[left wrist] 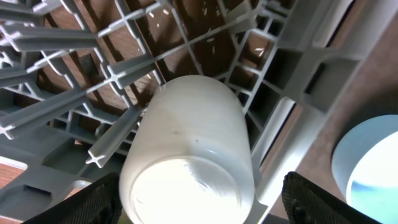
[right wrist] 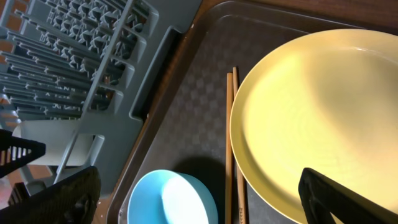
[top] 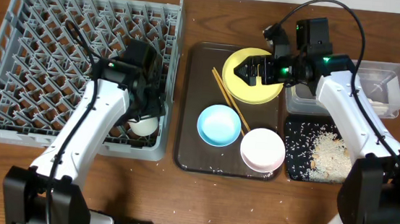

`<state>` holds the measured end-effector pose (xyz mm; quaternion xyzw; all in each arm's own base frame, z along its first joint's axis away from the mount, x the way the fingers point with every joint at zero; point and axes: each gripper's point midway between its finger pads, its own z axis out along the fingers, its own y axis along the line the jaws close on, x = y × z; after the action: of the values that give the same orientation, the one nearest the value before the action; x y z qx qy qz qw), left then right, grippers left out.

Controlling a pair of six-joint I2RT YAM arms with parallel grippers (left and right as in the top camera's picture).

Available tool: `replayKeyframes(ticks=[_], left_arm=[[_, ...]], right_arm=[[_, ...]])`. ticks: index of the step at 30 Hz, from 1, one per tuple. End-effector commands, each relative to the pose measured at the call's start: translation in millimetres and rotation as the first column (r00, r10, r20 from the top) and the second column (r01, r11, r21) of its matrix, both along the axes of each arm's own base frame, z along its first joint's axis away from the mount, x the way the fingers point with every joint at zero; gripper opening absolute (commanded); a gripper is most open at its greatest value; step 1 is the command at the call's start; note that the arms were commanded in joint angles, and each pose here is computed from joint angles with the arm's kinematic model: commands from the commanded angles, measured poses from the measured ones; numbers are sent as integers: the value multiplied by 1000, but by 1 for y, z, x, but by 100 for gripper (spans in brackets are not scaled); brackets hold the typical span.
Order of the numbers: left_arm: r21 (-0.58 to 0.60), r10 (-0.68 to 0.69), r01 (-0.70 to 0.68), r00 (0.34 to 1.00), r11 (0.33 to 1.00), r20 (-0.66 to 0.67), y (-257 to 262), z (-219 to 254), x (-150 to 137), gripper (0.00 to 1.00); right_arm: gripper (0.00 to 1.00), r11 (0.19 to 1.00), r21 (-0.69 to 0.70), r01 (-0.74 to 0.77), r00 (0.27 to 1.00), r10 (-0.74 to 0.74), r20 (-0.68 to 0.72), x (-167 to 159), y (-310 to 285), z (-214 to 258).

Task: Sort waste into correct bins and load items into the dishwasher
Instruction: 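Lower the white cup with left gripper into the dish rack and release, then reach left gripper to the light-blue bowl and grasp its rim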

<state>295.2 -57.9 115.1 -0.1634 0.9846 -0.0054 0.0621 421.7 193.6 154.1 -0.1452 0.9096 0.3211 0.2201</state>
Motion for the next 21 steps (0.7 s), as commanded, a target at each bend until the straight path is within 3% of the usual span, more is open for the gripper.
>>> replayKeyframes(ticks=[1,7,11,17,21], left_arm=[[-11,6,-5,997,1000,72,-1,23,7,81],[-138,-51,80,978,987,201,-26,69,19,80],[-205,-117,175,956,963,268,-58,87,18,80],[-197,-277,332,924,922,264,-115,70,12,80],[-145,-333,362,924,921,189,-130,37,13,80]], right_arm=[[99,1000,3,-19,999,18,48,-1,2,15],[99,1000,4,1,992,-1,128,-1,-4,49],[99,993,-52,103,978,-91,188,-3,-23,75],[99,971,-127,204,961,-174,213,-18,-47,94],[99,969,-137,206,966,-178,190,-24,-49,91]])
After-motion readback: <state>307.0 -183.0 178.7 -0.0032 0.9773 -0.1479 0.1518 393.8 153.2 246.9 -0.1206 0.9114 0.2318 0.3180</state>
